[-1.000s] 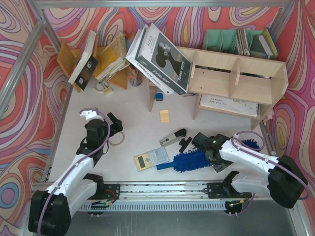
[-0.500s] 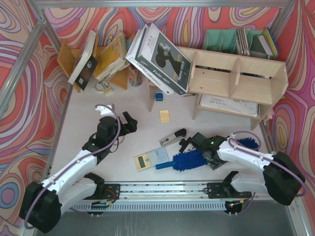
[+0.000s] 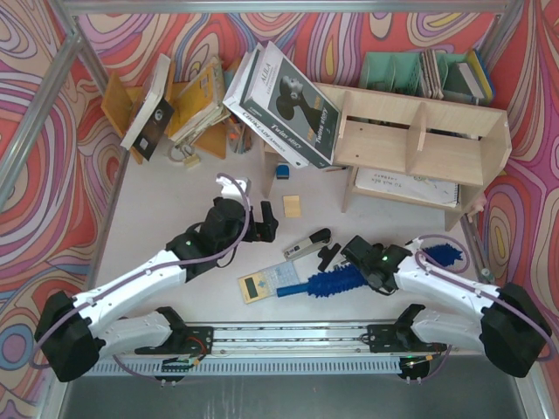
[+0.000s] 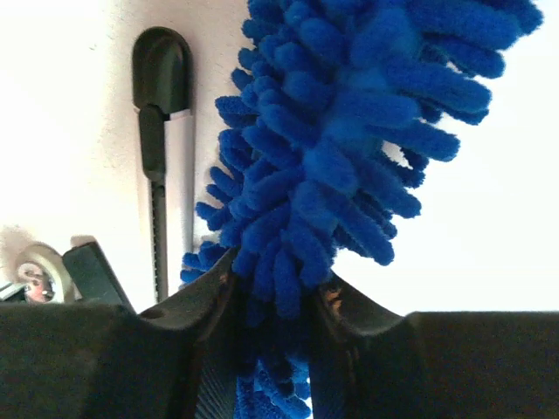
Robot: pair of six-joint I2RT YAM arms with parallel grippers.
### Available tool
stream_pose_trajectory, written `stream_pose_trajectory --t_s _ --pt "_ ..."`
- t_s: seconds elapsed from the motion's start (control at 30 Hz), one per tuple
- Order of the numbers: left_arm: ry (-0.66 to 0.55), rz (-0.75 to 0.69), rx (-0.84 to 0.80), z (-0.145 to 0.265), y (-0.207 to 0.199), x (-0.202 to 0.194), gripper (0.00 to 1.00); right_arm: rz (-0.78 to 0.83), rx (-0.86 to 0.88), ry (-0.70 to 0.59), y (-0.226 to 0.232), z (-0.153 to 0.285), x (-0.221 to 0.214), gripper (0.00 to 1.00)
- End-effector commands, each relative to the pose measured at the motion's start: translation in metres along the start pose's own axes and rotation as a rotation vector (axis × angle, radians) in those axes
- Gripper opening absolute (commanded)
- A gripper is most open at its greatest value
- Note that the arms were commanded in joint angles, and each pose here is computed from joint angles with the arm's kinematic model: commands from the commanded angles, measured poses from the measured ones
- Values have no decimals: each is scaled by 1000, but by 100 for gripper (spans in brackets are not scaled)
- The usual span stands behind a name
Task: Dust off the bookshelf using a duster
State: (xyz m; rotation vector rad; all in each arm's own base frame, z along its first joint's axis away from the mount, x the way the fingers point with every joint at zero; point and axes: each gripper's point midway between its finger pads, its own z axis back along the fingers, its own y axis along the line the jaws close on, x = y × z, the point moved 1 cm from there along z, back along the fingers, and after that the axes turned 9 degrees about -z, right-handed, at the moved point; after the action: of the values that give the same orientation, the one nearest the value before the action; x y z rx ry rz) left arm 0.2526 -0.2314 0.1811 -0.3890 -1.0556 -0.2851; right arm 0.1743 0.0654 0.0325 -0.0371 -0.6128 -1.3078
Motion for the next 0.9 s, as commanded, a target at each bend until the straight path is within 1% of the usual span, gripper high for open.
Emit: stream_pose_trajectory --t_s 0.0,0.2,0.4,0.53,0.7,0.87 --pt "80 -125 -9 3 -9 -5 98 -9 45 -52 3 4 14 30" --pt "120 -237 -51 5 -32 1 98 -42 102 -68 3 13 27 19" --pt "179 -335 -106 9 -58 -6 98 -76 169 -85 9 21 38 9" --pt "216 -413 -154 14 -78 -10 98 -101 191 -86 12 26 42 7" --pt "272 -495 -185 21 -92 -21 98 -146 220 -104 17 34 52 4" --pt "242 -578 -254 32 -113 -25 98 -187 267 -105 26 45 60 3"
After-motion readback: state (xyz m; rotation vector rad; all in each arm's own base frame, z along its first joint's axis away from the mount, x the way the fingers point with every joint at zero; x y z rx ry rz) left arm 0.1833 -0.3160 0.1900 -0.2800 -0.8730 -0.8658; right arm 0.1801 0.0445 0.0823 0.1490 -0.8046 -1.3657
